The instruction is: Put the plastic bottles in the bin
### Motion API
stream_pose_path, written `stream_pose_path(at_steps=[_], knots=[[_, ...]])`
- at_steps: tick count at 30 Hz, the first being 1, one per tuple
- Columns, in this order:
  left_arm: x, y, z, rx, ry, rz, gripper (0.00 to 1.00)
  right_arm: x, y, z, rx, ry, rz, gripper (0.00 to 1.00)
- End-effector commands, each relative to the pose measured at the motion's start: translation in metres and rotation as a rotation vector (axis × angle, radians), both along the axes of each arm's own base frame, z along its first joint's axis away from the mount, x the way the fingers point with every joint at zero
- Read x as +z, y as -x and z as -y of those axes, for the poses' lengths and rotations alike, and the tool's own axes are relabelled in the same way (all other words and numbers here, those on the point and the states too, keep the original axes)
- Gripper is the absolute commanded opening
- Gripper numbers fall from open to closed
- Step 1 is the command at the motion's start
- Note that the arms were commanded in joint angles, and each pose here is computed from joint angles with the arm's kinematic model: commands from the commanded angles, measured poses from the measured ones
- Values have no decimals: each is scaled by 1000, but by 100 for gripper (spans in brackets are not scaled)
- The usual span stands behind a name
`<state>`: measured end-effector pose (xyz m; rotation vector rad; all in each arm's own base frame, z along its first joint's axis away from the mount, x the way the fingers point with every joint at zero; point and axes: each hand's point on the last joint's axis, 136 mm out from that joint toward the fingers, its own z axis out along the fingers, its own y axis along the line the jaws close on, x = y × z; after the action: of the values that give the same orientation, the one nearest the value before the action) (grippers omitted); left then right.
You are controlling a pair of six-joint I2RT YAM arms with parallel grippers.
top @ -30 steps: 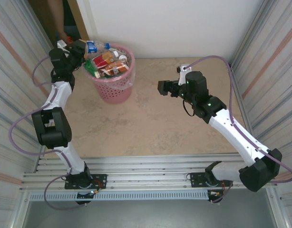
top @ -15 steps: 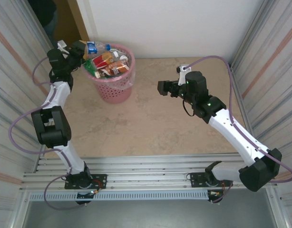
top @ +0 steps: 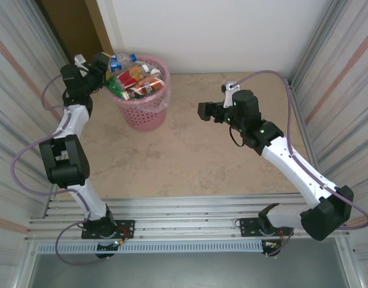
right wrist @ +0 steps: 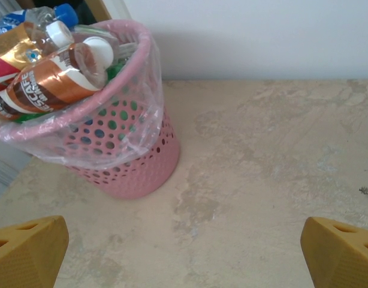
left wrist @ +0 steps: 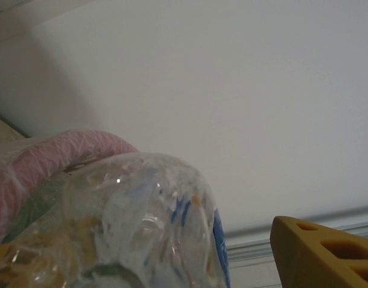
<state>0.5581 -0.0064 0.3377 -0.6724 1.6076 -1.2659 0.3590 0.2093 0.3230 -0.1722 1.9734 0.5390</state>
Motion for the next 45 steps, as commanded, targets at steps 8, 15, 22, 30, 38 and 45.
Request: stream_pose_path(at_steps=[8, 15, 22, 30, 38, 45], knots=[[5, 18, -12, 61, -137, -37, 82, 12, 2, -6, 11, -36, 25, 98], [6, 21, -14, 68, -188, -44, 77, 14, 2, -7, 13, -30, 30, 98], [14, 27, -15, 74, -261, -41, 78, 14, 2, -10, 18, -27, 34, 98], [21, 38, -16, 79, -326, -48, 82, 13, 0, -12, 20, -27, 33, 98], [17, 44, -21, 111, -362, -77, 86, 15, 0, -16, 29, -29, 38, 98], [11, 45, -25, 123, -388, -100, 87, 15, 1, -15, 26, -24, 39, 98]])
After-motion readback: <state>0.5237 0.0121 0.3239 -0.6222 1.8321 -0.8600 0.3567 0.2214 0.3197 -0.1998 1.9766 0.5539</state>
